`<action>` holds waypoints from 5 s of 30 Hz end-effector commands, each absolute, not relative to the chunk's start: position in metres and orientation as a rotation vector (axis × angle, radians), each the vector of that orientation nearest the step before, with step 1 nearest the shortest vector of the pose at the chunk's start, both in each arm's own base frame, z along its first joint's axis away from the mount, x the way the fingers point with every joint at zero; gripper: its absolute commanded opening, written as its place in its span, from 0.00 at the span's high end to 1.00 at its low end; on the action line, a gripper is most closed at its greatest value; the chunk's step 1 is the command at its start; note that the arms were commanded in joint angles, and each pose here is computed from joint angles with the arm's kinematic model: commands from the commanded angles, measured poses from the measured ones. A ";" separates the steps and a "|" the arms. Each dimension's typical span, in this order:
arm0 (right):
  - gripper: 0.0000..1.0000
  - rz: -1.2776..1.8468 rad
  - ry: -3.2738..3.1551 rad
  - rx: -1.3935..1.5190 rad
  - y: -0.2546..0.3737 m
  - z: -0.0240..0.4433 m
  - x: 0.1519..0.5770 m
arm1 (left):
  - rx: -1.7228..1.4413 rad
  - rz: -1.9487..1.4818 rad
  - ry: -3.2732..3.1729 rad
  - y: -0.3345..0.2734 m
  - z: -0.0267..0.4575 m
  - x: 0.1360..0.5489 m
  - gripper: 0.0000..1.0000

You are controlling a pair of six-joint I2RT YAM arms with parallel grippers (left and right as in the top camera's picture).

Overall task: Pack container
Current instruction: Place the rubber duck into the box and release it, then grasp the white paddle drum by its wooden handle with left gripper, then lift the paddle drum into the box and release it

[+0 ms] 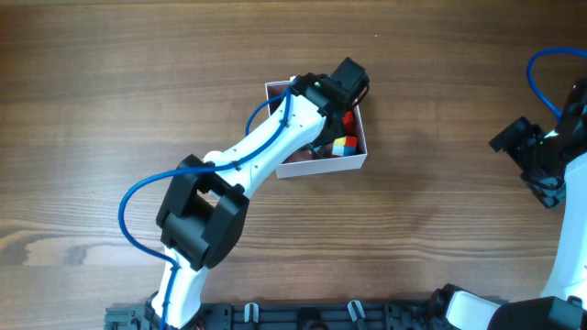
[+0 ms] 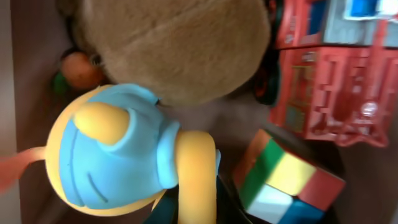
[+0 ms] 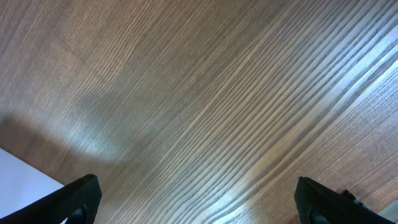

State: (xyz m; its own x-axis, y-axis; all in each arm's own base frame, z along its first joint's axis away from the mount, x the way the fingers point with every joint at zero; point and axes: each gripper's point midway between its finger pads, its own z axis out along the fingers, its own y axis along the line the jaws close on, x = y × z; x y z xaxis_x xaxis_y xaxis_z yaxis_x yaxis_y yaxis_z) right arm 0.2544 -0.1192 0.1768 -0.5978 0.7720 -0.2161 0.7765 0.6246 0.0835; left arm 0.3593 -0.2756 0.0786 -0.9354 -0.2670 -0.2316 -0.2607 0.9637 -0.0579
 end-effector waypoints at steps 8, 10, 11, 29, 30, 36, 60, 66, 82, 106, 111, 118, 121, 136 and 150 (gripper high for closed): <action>0.00 -0.024 2.633 1.266 -0.118 0.175 0.252 | -0.553 0.192 2.922 -0.242 0.029 0.333 0.74; 0.00 -0.024 2.633 1.265 -0.118 0.175 0.252 | -0.558 0.216 2.907 -0.237 0.028 0.335 0.66; 0.00 -0.023 2.633 1.266 -0.118 0.175 0.252 | -0.564 0.229 2.894 -0.233 0.029 0.338 0.63; 0.00 -0.023 2.632 1.266 -0.118 0.175 0.252 | -0.366 0.069 2.990 -0.226 0.051 0.355 0.25; 0.00 -0.023 2.631 1.266 -0.118 0.176 0.252 | -0.365 0.062 2.985 -0.226 0.056 0.355 0.25; 0.00 -0.023 2.626 1.263 -0.118 0.176 0.253 | -0.249 -0.033 2.917 -0.227 0.104 0.356 0.25; 0.00 -0.023 2.625 1.263 -0.118 0.176 0.254 | 0.172 -0.024 3.078 -0.069 0.138 0.323 0.19; 0.00 -0.023 2.622 1.262 -0.119 0.176 0.254 | 0.105 -0.035 3.108 -0.055 0.064 0.311 0.23; 0.00 -0.023 2.628 1.265 -0.118 0.176 0.253 | 0.105 -0.042 3.073 -0.053 0.001 0.296 0.30; 0.00 -0.023 2.629 1.264 -0.118 0.176 0.253 | 0.104 -0.017 3.051 -0.049 -0.015 0.291 0.56; 0.00 -0.023 2.629 1.264 -0.118 0.176 0.253 | 0.103 -0.017 3.049 -0.049 -0.015 0.292 0.81; 0.00 -0.023 2.625 1.263 -0.118 0.176 0.253 | 0.096 -0.011 3.089 -0.048 -0.011 0.284 0.96; 0.00 -0.023 2.625 1.263 -0.118 0.176 0.253 | 0.093 -0.010 3.091 -0.048 0.013 0.288 0.96; 0.00 -0.022 2.626 1.264 -0.118 0.176 0.253 | 0.380 -0.251 2.549 -0.170 0.212 0.345 0.96; 0.00 -0.023 2.635 1.268 -0.117 0.175 0.251 | 0.462 -0.219 2.748 -0.265 0.069 0.355 0.96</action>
